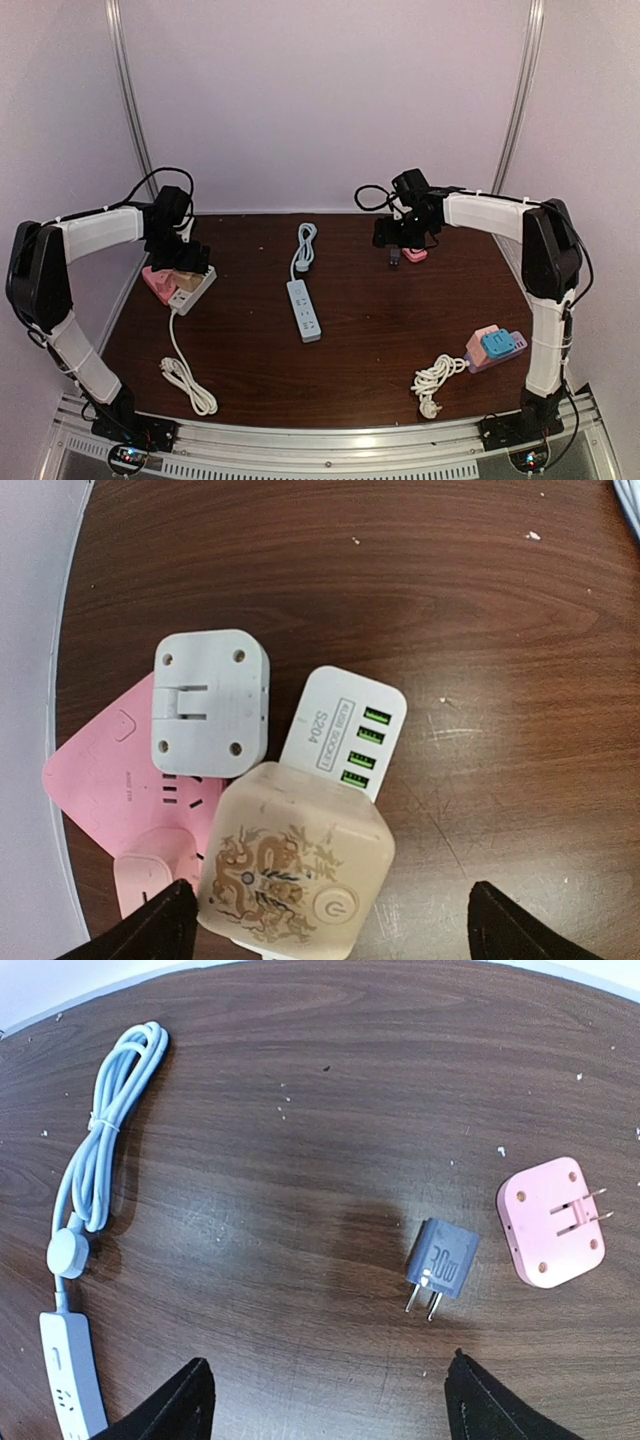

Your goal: Pull the plug off the socket

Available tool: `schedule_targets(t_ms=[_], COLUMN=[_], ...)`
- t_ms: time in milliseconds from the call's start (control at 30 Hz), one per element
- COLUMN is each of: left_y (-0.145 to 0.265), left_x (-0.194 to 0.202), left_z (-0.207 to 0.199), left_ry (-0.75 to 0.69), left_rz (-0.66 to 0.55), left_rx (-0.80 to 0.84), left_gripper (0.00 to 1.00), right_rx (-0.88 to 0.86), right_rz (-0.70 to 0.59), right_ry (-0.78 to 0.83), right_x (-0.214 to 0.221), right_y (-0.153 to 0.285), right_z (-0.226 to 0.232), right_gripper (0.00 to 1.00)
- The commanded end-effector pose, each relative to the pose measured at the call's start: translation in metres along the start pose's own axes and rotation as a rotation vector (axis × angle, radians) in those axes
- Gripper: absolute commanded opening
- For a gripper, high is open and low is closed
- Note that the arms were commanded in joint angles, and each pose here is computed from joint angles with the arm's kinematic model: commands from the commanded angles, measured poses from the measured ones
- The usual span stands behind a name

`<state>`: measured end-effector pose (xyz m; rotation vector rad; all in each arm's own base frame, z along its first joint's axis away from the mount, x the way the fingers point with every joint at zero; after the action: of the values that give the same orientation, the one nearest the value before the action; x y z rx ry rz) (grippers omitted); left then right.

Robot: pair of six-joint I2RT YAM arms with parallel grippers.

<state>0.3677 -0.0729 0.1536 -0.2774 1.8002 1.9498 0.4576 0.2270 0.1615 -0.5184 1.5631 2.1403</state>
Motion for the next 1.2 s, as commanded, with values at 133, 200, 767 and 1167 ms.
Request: schedule_targets(t_ms=[133,200,767,1167], left_y=[-0.011,-0.012,-0.009,0.003], left_x=[-0.006,-0.005,0.030,0.051], left_z=[-0.003,-0.007,-0.047,-0.105], left_ry=[-0.027,-0.015,0.119,0.123], left_rz=[0.008,-0.001,0.017,0.012], left_rx=[0.069,0.106,0.255,0.431], left_gripper=[0.91,0.86,0.59,0.57], right_rx=[-0.062,-0.068,-0.109,-0.173], right_rz=[-0.042,-0.043,-0.030,0.017], right_ry=[-0.002,0.000,0.061,0.215], right_x=[0.000,0.001,0.017,0.046], right_y=[0.018,0.020,0.021,0.019], right_z=[0.011,0.013,0.044,0.098], right_gripper=[0.81,0.81,0.81,0.81])
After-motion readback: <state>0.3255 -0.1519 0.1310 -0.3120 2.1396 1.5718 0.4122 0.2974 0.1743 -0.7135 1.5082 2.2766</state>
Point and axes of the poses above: each gripper's point midway between its finger pads, its own y axis back along the fingers, its own z axis along the line the jaws close on, x = y × z, the point moved 5 cm from there along y, back along the fingers, and after that the axes turned 8 degrees about -y, right-handed, at the moved point
